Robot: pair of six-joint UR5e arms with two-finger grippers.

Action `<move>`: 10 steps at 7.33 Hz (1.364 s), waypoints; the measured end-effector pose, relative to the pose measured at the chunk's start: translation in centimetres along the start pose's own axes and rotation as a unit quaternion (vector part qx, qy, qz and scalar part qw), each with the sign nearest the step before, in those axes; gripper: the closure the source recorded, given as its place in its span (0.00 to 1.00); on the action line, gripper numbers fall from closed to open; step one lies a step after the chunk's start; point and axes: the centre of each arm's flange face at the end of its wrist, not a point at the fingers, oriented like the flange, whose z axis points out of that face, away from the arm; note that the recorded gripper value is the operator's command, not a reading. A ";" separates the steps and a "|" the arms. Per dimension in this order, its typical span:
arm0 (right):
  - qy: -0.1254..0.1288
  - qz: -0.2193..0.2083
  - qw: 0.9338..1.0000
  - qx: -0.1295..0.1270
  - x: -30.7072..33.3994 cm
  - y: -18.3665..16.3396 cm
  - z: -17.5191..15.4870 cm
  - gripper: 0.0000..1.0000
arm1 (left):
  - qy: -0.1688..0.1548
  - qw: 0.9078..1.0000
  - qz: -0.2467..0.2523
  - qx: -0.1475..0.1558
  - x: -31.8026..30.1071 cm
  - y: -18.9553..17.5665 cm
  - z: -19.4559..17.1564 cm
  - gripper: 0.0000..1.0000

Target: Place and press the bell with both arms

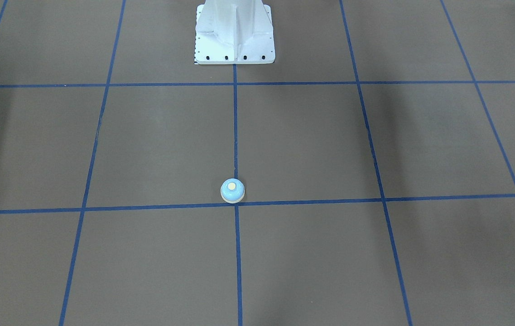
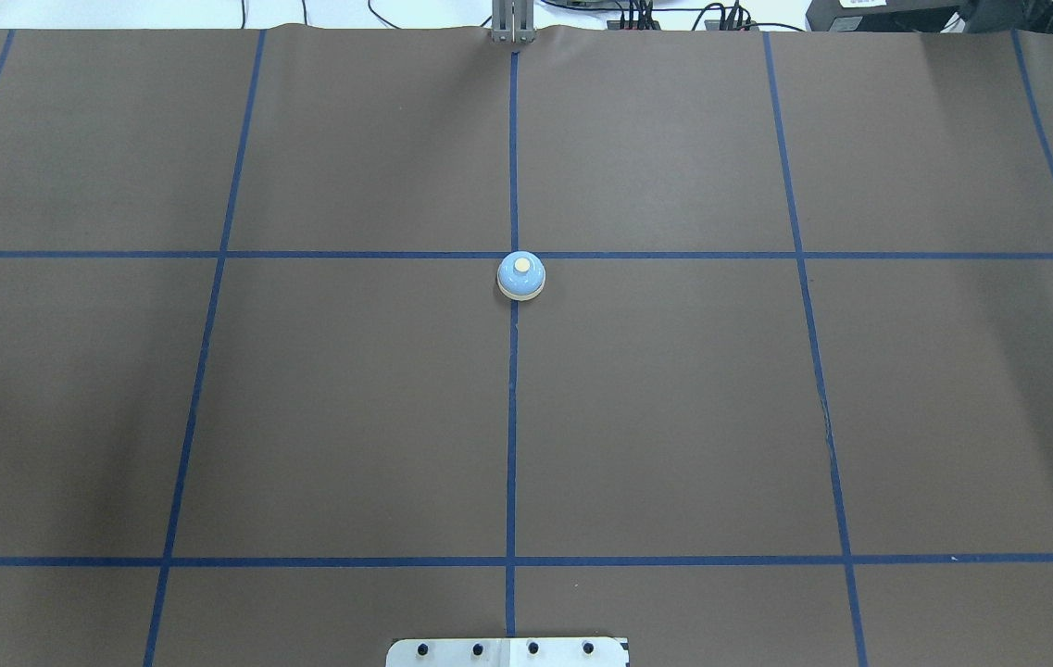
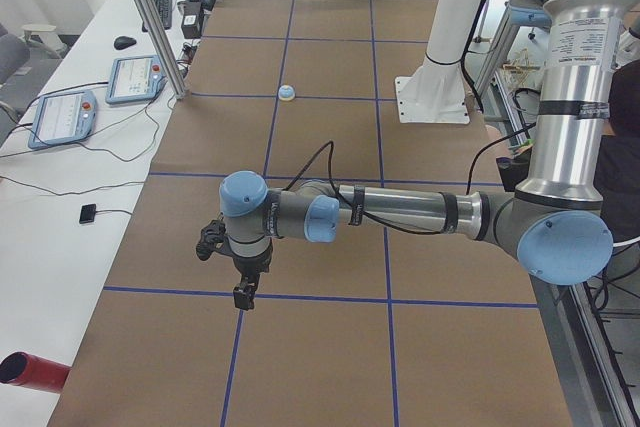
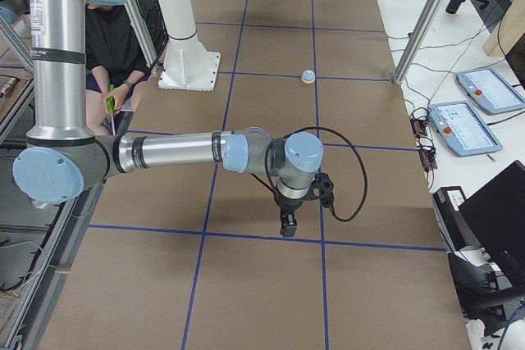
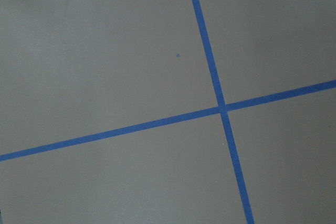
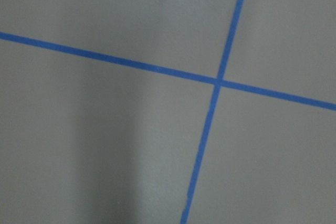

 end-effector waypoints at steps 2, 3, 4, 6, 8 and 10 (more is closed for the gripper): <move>-0.001 0.010 1.000 -0.011 1.0 0.8 1.2 0.00 | 0.014 1.000 -0.008 -0.004 -0.4 1.7 0.6 0.00; -0.001 0.011 1.000 -0.011 1.0 0.7 1.2 0.00 | 0.035 0.999 -0.012 -0.003 -0.1 2.9 0.7 0.00; -0.005 0.011 1.000 -0.009 0.9 0.6 1.2 0.00 | 0.049 0.999 -0.013 0.002 0.5 4.1 0.2 0.00; -0.014 0.009 1.000 -0.005 0.6 0.3 0.9 0.00 | 0.057 0.998 -0.013 0.009 1.4 5.5 -0.8 0.00; -0.019 0.007 1.000 -0.001 0.3 0.0 0.7 0.00 | 0.056 0.998 -0.015 0.008 1.3 5.8 -0.8 0.00; -0.024 0.007 1.000 0.001 0.1 0.0 0.6 0.00 | 0.054 0.998 -0.015 0.008 1.2 5.9 -0.7 0.00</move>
